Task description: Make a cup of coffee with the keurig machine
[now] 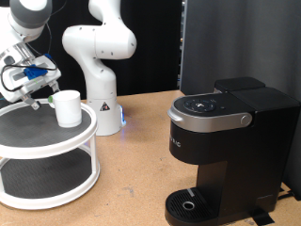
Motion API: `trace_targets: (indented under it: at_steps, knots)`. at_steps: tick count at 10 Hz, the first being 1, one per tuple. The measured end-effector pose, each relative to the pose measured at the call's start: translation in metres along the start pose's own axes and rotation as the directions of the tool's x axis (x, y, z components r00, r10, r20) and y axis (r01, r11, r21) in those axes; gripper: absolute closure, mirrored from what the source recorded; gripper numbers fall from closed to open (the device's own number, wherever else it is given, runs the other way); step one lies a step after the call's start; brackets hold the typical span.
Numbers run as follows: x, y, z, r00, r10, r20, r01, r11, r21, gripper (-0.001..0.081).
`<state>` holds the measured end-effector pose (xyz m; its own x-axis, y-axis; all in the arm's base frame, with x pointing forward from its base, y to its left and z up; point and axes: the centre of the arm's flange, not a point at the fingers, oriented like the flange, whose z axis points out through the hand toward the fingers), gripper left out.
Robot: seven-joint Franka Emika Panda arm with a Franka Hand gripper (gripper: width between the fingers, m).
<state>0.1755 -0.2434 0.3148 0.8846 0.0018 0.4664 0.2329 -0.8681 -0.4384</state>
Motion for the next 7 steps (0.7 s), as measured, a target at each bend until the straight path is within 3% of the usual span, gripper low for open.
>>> trace_targets:
  at_steps: [2,7]
  knots:
    - [0.0009,-0.0008,0.0014,0.999,0.019,-0.028,-0.019,1.000,0.009,0.0001]
    - [-0.0012,-0.0015,0.0055,0.999,0.025,-0.032,-0.025,1.000,0.007,0.0001]
